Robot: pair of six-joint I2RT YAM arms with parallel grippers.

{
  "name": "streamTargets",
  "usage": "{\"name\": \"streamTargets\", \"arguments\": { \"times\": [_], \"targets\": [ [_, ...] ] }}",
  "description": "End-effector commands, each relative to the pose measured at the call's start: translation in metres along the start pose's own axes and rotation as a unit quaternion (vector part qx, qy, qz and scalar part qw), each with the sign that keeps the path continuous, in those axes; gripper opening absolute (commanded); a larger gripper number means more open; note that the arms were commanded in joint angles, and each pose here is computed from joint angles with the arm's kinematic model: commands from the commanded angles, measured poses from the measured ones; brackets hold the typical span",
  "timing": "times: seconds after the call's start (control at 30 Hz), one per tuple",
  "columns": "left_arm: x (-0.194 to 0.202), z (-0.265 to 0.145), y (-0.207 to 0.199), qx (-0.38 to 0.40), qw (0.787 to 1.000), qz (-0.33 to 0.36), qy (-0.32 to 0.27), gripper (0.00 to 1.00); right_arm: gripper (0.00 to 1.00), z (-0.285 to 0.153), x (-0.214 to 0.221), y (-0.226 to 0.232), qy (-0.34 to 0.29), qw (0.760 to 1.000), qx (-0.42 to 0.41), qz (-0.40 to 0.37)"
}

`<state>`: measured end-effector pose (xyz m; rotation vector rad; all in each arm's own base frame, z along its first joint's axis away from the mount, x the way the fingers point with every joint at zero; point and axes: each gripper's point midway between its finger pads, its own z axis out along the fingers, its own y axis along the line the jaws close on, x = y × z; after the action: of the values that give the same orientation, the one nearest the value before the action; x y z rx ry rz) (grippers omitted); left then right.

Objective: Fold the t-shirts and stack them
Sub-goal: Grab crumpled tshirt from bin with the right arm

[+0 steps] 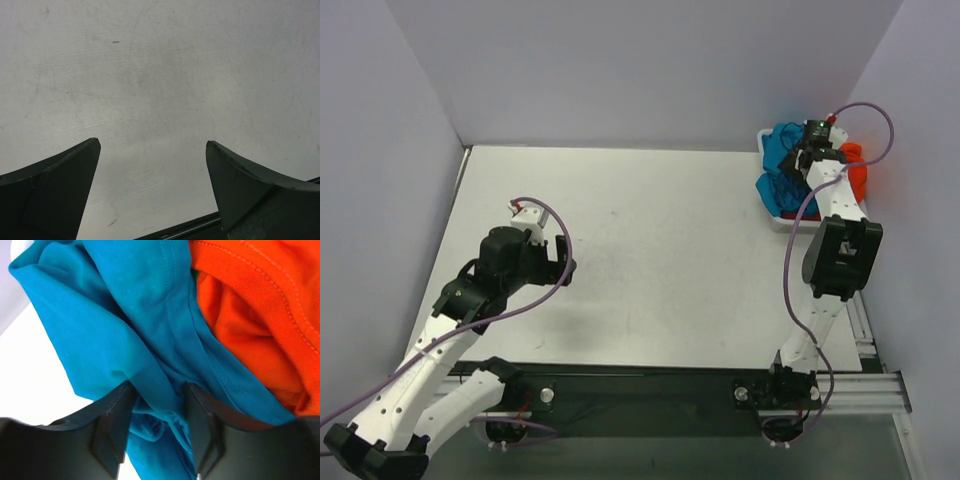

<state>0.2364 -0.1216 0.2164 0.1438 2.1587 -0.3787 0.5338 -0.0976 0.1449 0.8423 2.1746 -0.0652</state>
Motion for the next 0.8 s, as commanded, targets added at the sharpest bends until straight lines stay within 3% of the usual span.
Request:
{"name": "streamTargets", "arguments": {
  "times": [0.0, 0.07, 0.17, 0.2, 0.23, 0.33, 0.57, 0.77],
  "targets": [
    [-0.011, 0.0, -0.004, 0.01, 1.0, -0.001, -0.02, 1.0, 0.43, -0.008, -0.015, 0.003, -0.025, 0.999, 0.018, -0.008],
    [-0.01, 0.0, -0.004, 0.012, 1.0, -0.001, -0.019, 1.0, 0.35, -0.006, -0.014, -0.001, -0.025, 0.999, 0.024, -0.013],
    [-0.008, 0.002, -0.004, 0.01, 1.0, 0.0, -0.014, 1.0, 0.14, -0.009, -0.017, -0.002, -0.029, 0.999, 0.026, -0.019],
    [-0.008, 0.003, -0.003, 0.009, 1.0, 0.0, -0.014, 1.0, 0.03, -0.012, -0.019, 0.0, -0.031, 0.999, 0.023, -0.024],
    [-0.009, 0.003, -0.003, 0.009, 1.0, 0.0, -0.014, 1.0, 0.0, -0.015, -0.022, 0.0, -0.037, 0.999, 0.026, -0.025],
    [-0.01, 0.003, -0.003, 0.007, 1.0, 0.0, -0.017, 1.0, 0.0, -0.039, -0.041, 0.005, -0.071, 0.997, 0.027, -0.035],
    [-0.011, 0.003, -0.001, 0.001, 1.0, 0.0, -0.018, 1.0, 0.0, -0.143, -0.092, 0.04, -0.183, 0.98, 0.006, -0.071],
    [-0.011, 0.003, 0.001, -0.003, 1.0, 0.0, -0.018, 1.0, 0.0, -0.243, -0.096, 0.084, -0.252, 0.96, -0.059, -0.109]
  ]
}}
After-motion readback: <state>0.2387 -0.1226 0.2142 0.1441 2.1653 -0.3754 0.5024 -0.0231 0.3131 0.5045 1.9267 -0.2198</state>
